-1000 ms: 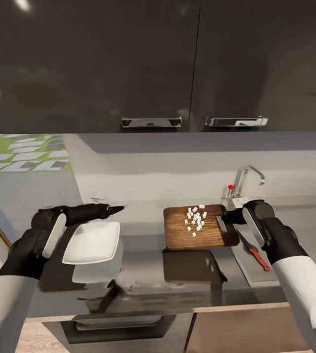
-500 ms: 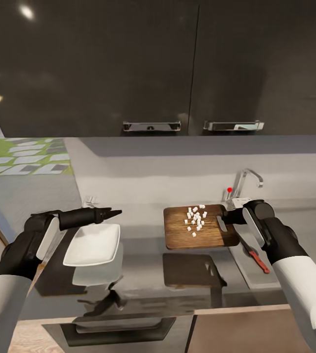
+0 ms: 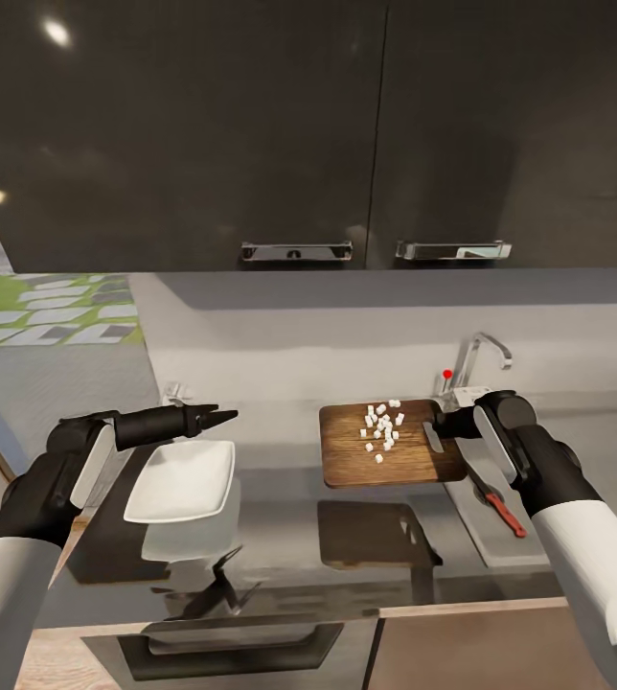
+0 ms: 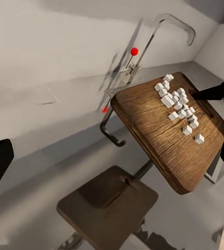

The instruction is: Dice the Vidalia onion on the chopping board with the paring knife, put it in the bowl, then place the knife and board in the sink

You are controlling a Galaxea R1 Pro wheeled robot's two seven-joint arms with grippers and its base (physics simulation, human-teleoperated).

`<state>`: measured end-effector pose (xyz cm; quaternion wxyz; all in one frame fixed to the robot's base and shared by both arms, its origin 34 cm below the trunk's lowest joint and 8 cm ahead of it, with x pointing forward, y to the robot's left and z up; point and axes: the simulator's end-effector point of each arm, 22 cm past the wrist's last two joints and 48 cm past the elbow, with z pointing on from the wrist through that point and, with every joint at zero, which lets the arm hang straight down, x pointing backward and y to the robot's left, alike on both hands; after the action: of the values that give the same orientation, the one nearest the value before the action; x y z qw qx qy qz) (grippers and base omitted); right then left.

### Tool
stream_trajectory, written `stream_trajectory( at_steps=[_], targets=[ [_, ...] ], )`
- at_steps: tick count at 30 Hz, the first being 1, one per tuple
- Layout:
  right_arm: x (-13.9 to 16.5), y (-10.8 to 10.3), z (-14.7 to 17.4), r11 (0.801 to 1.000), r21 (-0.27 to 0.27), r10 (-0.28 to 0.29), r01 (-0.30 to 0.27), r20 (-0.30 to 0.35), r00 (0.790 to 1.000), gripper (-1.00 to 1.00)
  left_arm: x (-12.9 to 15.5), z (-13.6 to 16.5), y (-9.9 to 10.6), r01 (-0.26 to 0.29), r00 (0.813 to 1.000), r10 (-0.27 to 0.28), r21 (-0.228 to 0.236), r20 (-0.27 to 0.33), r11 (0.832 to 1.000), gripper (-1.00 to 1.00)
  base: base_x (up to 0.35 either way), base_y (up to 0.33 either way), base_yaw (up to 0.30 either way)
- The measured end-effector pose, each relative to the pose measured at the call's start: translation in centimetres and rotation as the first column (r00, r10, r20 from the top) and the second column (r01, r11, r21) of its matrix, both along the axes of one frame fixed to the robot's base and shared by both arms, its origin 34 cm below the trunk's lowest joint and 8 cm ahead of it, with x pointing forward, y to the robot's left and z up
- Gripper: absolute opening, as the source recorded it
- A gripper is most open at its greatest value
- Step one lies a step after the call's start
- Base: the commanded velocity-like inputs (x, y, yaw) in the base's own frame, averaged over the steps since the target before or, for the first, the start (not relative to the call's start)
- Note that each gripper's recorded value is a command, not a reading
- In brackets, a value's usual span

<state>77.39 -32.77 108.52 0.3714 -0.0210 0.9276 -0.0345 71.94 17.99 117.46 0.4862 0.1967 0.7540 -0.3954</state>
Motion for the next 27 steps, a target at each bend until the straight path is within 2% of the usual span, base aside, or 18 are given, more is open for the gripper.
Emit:
stream_trajectory(
  at_steps=[18,27],
  targets=[
    [0.00,-0.01,0.02,1.000,0.000,0.000,0.000,0.000,1.000,-1.00,0.00,0.02,0.00,0.000,1.000,0.000,0.000,0.000,1.000,1.00,0.000,0.000,0.003],
    [0.01,0.01,0.03,1.000,0.002,0.000,0.000,0.001,1.000,-1.00,0.01,0.03,0.04,-0.001,1.000,0.001,-0.001,0.001,1.000,1.00,0.000,0.000,0.096]
  ],
)
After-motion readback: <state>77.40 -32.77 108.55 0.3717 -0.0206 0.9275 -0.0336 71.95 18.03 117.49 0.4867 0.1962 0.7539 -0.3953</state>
